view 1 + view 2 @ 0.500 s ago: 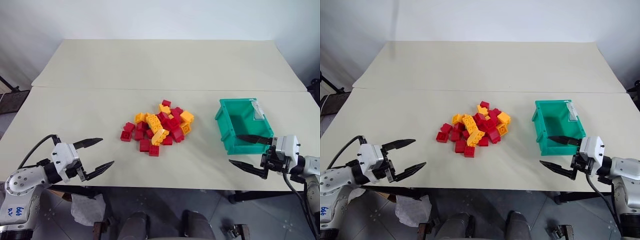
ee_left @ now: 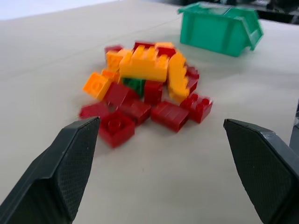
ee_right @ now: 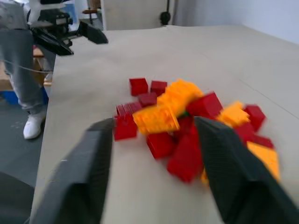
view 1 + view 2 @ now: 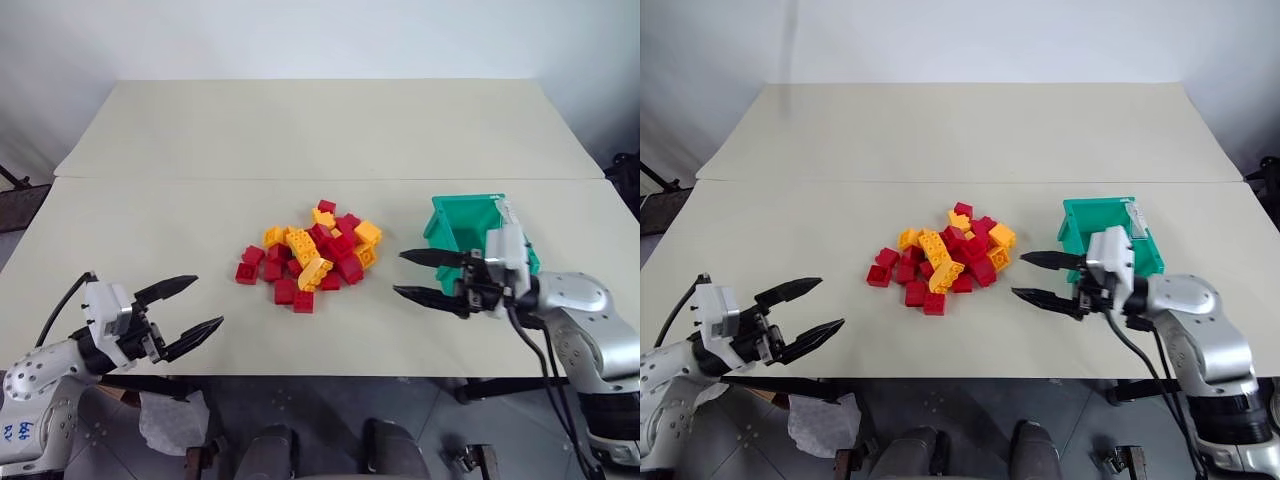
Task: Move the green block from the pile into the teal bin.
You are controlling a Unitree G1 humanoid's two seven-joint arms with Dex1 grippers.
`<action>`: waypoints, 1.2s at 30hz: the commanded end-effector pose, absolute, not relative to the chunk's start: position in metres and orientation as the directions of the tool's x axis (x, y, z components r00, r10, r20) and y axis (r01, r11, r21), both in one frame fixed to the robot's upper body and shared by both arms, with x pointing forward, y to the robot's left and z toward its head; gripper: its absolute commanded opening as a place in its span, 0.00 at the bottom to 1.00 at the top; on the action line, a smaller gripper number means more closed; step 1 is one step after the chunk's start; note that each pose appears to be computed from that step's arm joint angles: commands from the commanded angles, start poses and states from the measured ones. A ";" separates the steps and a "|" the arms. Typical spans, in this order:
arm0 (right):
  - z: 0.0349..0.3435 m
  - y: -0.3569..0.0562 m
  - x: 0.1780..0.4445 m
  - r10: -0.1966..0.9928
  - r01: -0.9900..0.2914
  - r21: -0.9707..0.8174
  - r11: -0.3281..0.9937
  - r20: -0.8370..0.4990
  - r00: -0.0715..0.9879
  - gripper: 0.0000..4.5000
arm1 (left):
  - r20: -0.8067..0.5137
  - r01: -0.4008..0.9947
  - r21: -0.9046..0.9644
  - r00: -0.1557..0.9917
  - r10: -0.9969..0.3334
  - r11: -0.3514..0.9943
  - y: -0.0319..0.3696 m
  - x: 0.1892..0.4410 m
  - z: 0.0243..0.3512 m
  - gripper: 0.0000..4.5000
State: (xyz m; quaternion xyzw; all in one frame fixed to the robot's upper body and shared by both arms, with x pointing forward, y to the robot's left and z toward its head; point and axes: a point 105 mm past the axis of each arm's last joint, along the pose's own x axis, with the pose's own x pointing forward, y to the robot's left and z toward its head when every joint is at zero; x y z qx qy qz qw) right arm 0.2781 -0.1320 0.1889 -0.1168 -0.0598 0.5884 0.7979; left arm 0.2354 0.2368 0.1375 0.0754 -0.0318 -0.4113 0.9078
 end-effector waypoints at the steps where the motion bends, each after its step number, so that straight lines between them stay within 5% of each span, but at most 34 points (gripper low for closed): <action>1: 0.188 -0.109 0.283 0.962 -0.935 -0.270 0.230 -0.081 0.260 0.35 | 0.004 0.684 0.178 0.718 -0.696 0.707 0.254 0.226 0.138 1.00; 6: 0.171 -0.067 0.293 0.967 -0.960 -0.235 0.151 -0.169 0.193 0.00 | 0.012 0.664 0.174 0.737 -0.676 0.727 0.250 0.218 0.135 1.00; 16: 0.154 -0.008 0.329 0.929 -0.958 -0.258 0.126 -0.309 0.205 0.00 | 0.048 0.651 0.183 0.743 -0.668 0.737 0.231 0.219 0.135 1.00; 25: 0.171 -0.004 0.400 0.853 -0.866 -0.384 0.320 -0.281 0.440 0.00 | 0.065 0.650 0.187 0.740 -0.669 0.737 0.226 0.224 0.137 1.00; 28: 0.172 -0.001 0.403 0.854 -0.863 -0.391 0.321 -0.275 0.442 0.00 | 0.076 0.654 0.189 0.734 -0.675 0.733 0.222 0.228 0.139 1.00; 36: 0.152 0.006 0.368 0.896 -0.930 -0.350 0.114 -0.368 0.248 0.00 | 0.082 0.662 0.191 0.725 -0.684 0.725 0.220 0.236 0.139 1.00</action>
